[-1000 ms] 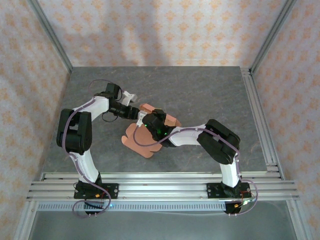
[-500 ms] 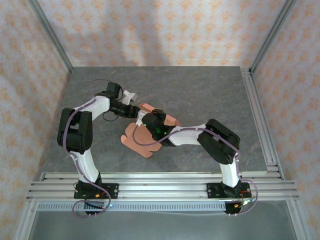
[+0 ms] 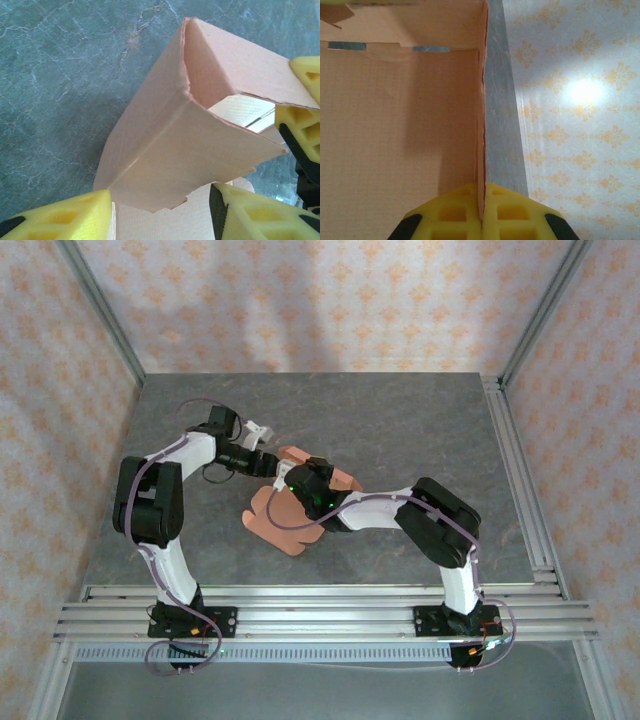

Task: Fold the paper box

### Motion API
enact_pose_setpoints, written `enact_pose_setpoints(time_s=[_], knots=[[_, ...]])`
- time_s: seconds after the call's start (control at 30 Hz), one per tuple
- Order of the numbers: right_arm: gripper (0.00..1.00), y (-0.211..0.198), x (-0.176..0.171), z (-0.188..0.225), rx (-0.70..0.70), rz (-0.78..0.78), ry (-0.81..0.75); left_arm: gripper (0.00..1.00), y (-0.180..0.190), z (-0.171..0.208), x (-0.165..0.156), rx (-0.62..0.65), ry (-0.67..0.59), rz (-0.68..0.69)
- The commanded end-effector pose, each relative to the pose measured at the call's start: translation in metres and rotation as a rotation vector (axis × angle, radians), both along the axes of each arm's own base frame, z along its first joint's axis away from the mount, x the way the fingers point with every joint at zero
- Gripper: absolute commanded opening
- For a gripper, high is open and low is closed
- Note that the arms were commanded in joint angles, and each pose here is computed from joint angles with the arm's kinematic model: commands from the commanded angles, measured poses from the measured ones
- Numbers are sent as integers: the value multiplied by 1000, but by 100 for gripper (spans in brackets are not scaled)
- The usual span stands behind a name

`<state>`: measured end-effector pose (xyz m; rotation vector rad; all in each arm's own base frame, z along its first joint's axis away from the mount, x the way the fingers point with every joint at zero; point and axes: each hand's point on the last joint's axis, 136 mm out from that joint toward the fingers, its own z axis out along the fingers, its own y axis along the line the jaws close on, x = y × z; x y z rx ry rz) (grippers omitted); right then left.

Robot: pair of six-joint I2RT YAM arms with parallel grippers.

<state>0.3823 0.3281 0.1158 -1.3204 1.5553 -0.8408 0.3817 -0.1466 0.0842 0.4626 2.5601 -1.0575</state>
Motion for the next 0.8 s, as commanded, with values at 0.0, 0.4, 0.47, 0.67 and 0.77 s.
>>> enact_pose_setpoints(time_s=[0.0,0.4,0.47,0.67,0.77], knots=[[0,3,5,16,22,-6,-27,55,-8,24,-4,-66,-51,-102],[0,6,6,19,82,16,12,56,-5,13,-8,-56,-8,-216],[0,4,6,20,104,17,24,56,-1,14,-5,-53,-24,-190],[0,-2,2,19,113,83,42,57,6,28,6,-18,-118,-104],[0,-2,-4,25,122,148,39,58,8,36,10,-12,-172,-69]])
